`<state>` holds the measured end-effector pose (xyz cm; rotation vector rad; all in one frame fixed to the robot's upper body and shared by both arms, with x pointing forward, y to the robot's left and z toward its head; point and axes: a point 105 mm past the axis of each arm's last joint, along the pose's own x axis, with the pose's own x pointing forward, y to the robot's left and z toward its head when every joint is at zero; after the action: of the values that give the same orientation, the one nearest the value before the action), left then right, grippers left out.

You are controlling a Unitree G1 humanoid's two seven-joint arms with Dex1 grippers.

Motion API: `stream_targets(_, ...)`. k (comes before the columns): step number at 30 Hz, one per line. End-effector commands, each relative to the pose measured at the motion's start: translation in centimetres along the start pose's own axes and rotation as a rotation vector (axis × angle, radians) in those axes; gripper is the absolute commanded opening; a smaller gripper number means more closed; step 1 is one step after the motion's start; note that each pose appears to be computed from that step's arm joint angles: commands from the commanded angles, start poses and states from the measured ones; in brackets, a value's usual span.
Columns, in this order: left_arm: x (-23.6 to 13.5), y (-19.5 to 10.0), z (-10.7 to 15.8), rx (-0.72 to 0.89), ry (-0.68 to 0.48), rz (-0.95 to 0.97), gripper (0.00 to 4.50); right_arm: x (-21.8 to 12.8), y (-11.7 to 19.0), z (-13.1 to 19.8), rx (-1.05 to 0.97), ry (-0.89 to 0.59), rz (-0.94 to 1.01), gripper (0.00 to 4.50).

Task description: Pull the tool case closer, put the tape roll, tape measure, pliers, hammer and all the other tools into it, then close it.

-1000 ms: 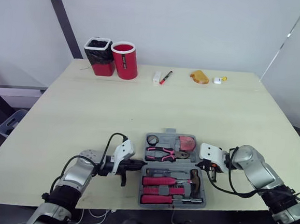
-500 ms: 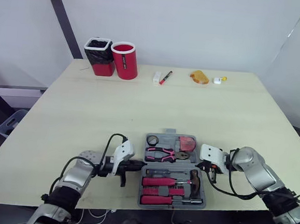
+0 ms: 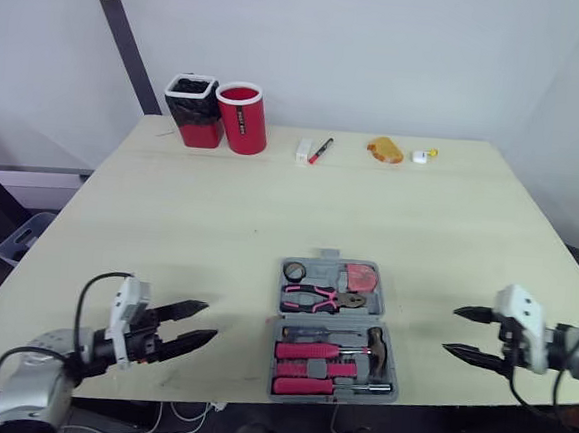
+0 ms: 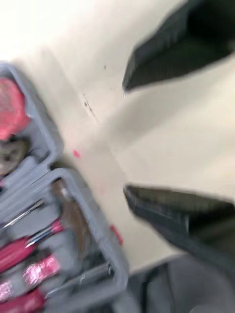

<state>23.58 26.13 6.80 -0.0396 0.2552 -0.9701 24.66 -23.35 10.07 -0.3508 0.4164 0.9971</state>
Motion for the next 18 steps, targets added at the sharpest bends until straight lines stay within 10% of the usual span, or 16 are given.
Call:
stream_targets(1,-1.4,0.1,1.4,0.016,-0.027,0.015,4.42,-2.4,0.1,0.7,0.007,-0.023,-0.040,4.49)
stream_targets(12,2.1,-2.0,4.4,0.101,-0.105,-0.110,4.42,-0.8,1.0,1.4,0.229,-0.115,0.010,4.49)
stream_targets(18,5.4,-4.1,4.1,0.137,-0.095,-0.282,2.17,4.0,0.0,3.1,0.321,-0.110,0.085,4.50)
